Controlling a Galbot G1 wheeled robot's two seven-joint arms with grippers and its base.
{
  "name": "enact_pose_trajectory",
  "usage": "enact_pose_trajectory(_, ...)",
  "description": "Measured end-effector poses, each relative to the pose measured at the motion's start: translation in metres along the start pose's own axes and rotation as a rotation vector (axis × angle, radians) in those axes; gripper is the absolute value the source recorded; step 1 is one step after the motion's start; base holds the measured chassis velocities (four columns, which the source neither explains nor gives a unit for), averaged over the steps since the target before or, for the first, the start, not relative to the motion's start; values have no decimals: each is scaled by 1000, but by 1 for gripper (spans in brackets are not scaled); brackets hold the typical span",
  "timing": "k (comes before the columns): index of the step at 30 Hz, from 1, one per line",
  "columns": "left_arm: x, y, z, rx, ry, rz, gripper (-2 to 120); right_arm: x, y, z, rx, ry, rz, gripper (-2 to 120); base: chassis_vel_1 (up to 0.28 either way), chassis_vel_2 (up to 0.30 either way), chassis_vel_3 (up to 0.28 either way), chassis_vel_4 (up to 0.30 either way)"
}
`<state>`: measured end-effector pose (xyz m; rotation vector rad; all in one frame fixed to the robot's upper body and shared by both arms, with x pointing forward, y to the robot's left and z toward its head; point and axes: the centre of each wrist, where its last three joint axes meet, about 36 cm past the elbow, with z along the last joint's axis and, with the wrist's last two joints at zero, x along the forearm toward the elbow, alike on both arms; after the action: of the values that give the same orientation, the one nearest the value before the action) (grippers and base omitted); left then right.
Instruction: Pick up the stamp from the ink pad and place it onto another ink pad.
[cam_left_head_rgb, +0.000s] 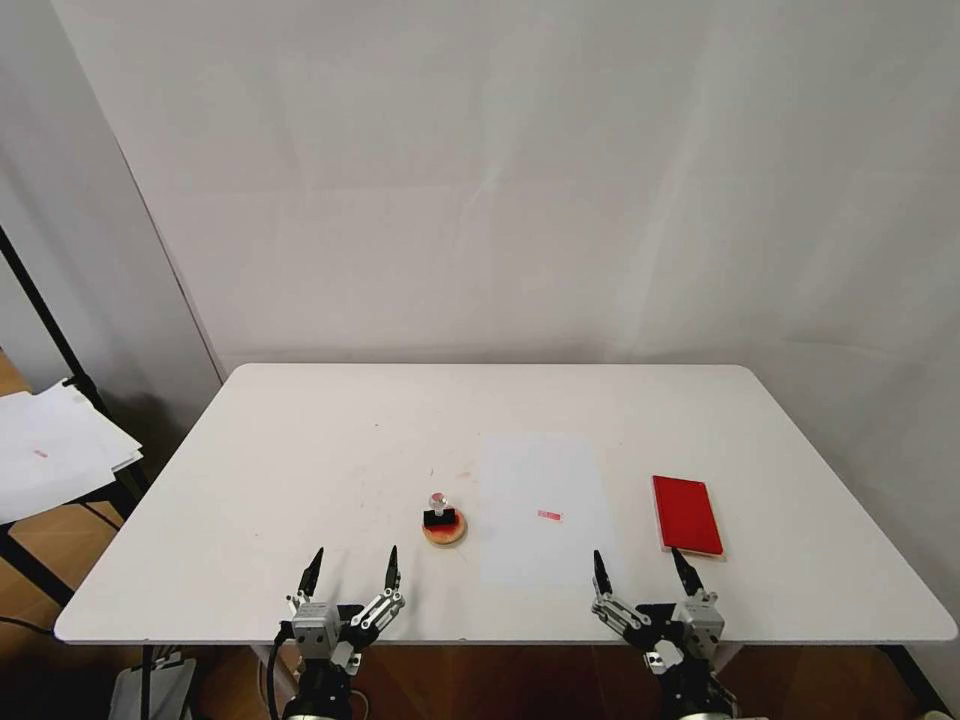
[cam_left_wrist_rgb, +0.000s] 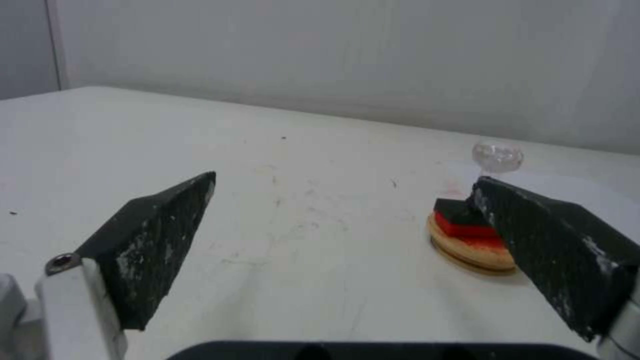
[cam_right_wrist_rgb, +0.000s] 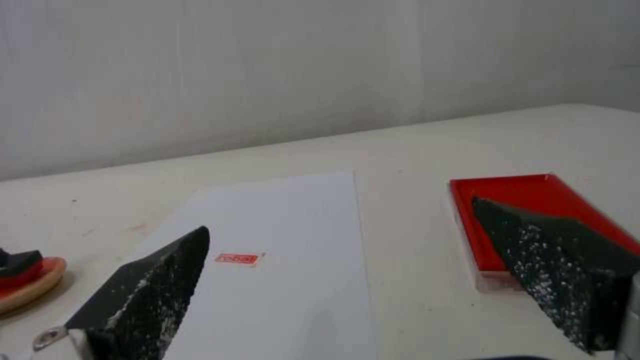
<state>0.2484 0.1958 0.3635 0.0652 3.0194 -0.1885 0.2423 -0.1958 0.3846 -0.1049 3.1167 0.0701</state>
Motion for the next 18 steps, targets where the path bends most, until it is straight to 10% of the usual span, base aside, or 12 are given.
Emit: enact_pose_trajectory(18,0,0,0,0,0,0,102,0,0,0,0,-1,1,100,0,0,0,0)
